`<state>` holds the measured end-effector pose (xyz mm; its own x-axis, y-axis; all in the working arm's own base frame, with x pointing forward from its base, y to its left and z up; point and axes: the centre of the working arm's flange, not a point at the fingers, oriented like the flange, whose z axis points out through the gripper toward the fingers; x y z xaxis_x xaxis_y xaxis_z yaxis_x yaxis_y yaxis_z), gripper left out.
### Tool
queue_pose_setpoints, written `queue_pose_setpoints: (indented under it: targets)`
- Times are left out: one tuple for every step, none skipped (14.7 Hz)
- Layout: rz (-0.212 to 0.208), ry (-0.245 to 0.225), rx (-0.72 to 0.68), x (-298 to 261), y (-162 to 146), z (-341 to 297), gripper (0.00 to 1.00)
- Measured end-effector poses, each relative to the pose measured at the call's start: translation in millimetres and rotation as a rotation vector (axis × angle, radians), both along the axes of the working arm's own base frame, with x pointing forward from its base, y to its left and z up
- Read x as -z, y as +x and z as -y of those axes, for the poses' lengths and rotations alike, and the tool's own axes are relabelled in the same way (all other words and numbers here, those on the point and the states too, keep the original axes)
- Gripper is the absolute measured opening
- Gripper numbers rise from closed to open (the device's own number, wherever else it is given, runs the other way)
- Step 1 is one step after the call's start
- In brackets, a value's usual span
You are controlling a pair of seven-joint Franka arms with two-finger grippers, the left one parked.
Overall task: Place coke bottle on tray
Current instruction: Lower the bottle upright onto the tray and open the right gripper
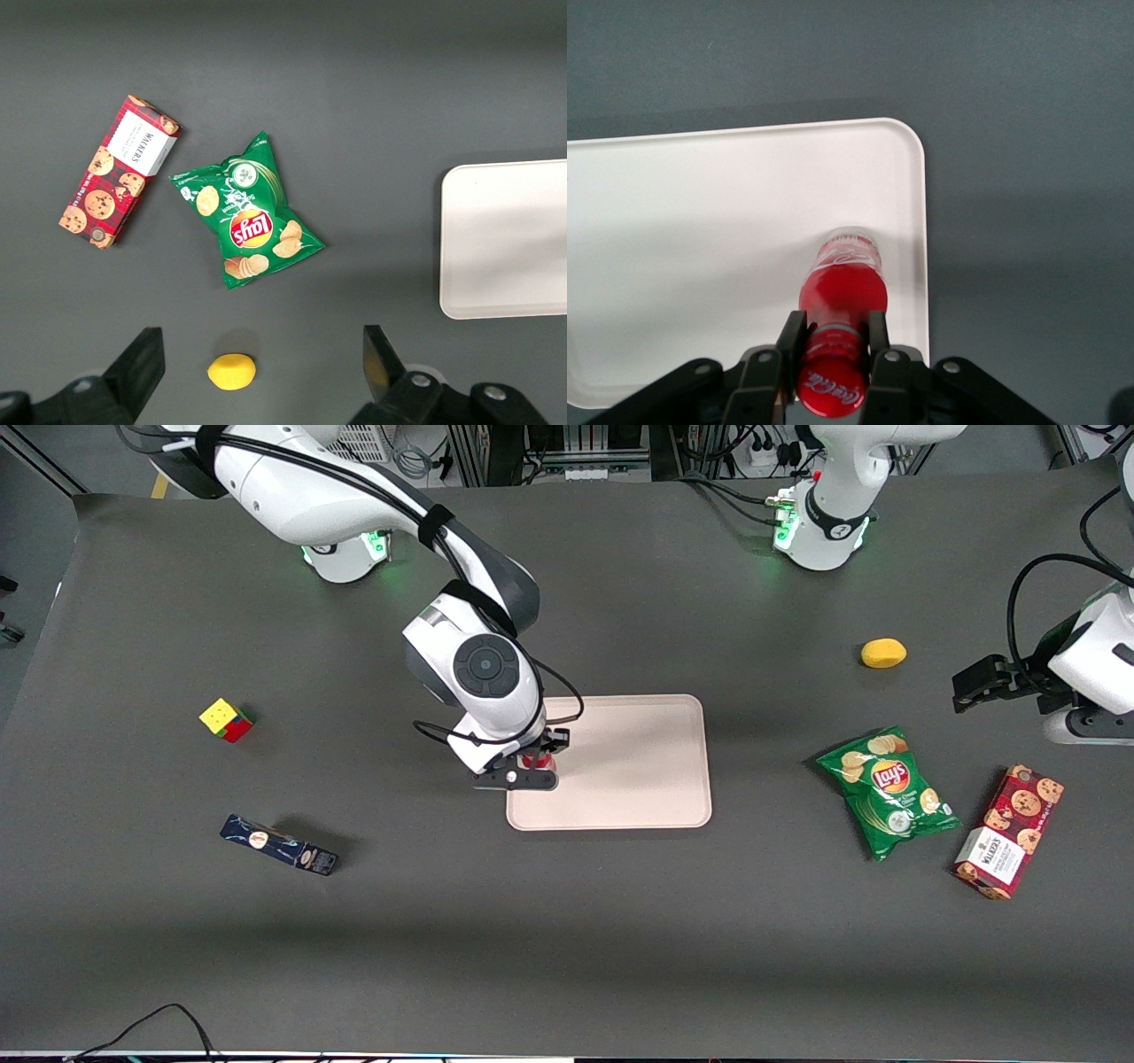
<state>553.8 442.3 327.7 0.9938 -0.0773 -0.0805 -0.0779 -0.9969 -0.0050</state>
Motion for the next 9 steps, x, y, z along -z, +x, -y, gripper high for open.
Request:
queue_pose_setpoints:
  targets:
    - [0.000,0.000,0.001,0,0,0,0.36]
    - [0.001,0.001,0.001,-1,0,0,0.44]
    - [0.002,0.001,0.002,-1,1,0,0.53]
    - [0.002,0.001,0.004,-1,1,1,0.64]
    - [0.003,0.002,0.006,-1,2,1,0.73]
    - [0.005,0.004,0.010,-3,3,3,0.82]
    - [0.012,0.007,0.019,-7,7,6,0.91]
    - [0.026,0.013,0.032,-16,13,12,0.99]
    - [0.044,0.023,0.052,-32,21,22,1.00]
